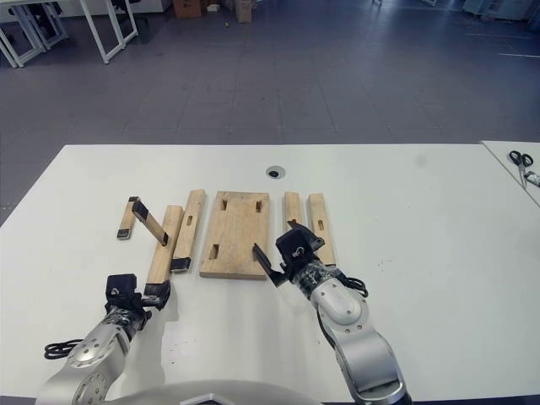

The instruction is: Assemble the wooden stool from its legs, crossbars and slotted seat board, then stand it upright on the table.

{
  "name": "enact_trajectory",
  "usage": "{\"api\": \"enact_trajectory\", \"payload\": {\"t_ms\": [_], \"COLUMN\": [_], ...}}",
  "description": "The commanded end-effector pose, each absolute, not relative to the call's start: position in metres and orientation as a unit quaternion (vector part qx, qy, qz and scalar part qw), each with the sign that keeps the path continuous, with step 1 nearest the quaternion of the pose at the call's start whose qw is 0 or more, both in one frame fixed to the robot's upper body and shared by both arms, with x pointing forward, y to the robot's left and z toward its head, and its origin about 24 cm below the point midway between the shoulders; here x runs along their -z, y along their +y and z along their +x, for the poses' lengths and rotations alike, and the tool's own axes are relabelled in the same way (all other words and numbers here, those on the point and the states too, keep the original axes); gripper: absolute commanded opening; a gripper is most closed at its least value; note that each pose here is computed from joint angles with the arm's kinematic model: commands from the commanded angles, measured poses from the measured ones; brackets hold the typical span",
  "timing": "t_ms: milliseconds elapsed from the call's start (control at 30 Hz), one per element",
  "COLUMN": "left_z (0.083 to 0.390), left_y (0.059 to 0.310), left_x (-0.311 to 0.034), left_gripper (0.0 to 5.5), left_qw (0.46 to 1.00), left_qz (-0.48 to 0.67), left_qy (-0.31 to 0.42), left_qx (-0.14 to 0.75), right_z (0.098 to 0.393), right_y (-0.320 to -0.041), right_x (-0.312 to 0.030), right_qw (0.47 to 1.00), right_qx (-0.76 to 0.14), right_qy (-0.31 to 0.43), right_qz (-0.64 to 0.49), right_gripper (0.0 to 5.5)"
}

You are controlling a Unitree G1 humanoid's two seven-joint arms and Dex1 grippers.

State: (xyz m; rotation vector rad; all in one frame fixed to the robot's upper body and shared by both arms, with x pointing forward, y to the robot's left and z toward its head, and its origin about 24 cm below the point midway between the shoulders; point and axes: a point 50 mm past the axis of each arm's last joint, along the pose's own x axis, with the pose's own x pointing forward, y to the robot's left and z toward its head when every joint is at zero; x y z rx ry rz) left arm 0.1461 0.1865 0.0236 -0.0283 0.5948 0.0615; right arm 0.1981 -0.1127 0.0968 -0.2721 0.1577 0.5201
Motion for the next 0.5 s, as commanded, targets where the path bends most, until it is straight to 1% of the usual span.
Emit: {"api": "enact_trajectory", "payload": {"t_ms": [33,200,300,333,367,433,467,500], "left_z": [0.137,0.134,0.134,0.139,0.151,0.177,0.186,0.2], "left_y": [0.178,0.175,0.177,0.178,0.18,0.193,0.198,0.205], "left_x": [0.003,0.013,0.013,0.008,-0.005,-0.039,-0.051,-0.077], "left_gripper": [3.45,2.78,2.2,2.07,2.04,2.04,2.04,2.04], "left_qw": [0.935,0.931,0.935,0.943,0.958,0.983,0.988,0.996], "left_qz": [-0.026,-0.041,-0.046,-0.052,-0.055,-0.058,-0.06,-0.049], "left_qy": [0.355,0.362,0.35,0.327,0.279,0.173,0.139,0.078], "left_qx": [0.004,0.027,0.028,0.028,0.031,0.022,0.015,0.019], "right_z": [0.205,0.208,0.213,0.217,0.222,0.232,0.234,0.24], "right_y": [-0.115,-0.115,-0.118,-0.12,-0.124,-0.131,-0.133,-0.135], "right_x": [-0.104,-0.108,-0.111,-0.113,-0.116,-0.124,-0.126,-0.128], "right_qw": [0.959,0.961,0.966,0.966,0.968,0.97,0.97,0.97], "right_qx": [-0.246,-0.243,-0.229,-0.226,-0.22,-0.22,-0.22,-0.226], "right_qy": [0.073,0.072,0.07,0.067,0.062,0.05,0.047,0.049], "right_qz": [-0.118,-0.108,-0.101,-0.104,-0.105,-0.094,-0.093,-0.08], "right_gripper": [4.37,4.37,4.37,4.37,4.37,4.66,4.9,5.07]}}
